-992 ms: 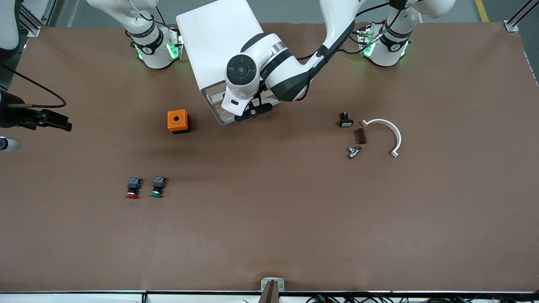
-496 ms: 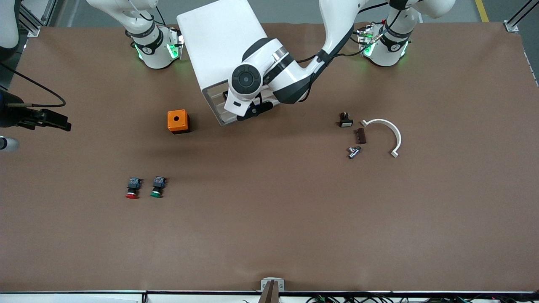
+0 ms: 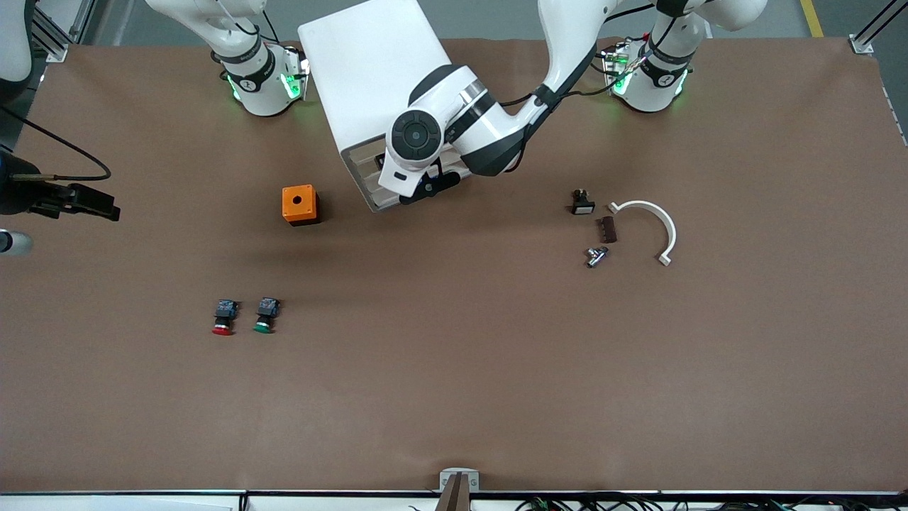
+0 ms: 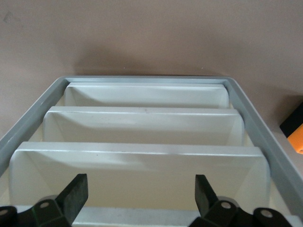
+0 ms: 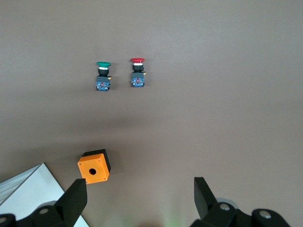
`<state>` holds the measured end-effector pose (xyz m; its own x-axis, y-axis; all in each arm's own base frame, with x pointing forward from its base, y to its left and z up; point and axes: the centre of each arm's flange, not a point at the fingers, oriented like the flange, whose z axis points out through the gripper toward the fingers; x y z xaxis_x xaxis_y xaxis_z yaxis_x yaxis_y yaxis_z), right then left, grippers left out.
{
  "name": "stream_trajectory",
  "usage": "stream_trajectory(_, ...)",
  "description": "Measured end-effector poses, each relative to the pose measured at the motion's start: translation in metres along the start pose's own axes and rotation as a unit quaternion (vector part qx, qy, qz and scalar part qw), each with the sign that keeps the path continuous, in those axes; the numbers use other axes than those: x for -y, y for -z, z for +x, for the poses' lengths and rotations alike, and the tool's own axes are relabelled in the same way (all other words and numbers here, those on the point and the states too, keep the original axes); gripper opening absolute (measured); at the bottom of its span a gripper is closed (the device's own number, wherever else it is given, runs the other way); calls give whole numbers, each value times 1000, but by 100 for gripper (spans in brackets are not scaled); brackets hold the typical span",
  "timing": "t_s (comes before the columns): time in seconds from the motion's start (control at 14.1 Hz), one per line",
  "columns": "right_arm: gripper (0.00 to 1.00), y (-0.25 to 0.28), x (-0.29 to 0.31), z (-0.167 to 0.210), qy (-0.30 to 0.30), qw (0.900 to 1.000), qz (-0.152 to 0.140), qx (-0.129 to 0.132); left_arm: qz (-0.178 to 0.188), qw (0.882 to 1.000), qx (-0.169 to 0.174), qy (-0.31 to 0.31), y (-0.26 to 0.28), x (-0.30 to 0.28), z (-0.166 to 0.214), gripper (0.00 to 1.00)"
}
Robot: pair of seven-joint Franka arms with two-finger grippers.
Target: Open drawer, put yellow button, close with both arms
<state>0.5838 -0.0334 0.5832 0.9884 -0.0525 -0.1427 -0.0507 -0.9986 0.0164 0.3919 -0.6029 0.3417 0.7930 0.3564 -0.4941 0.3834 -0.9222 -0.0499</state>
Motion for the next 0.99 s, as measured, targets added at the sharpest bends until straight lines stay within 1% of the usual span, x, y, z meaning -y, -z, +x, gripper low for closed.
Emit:
stream_trajectory(0.28,100,0,0,0,0,1000,0,0,-29,999,-2,25,37,9,35,100)
stream_trajectory(0.5,100,0,-5,0,-5,1000,1,0,-67,997,-11,41,89,23,56,100)
stream_trajectory(0.64,100,1,-8,0,-7,1000,1,-1,-99,994,-26,49,137,40,68,100)
stream_trajectory(0.78,100,9,-7,-1,-7,1000,1,-10,-133,989,-45,49,196,70,83,100)
stream_trajectory(0.85,100,14,-7,-1,-6,1000,1,-14,-145,987,-55,43,228,91,90,100)
stream_trajectory(0.99,100,20,-6,-2,-6,1000,4,-20,-155,984,-86,19,295,147,104,100)
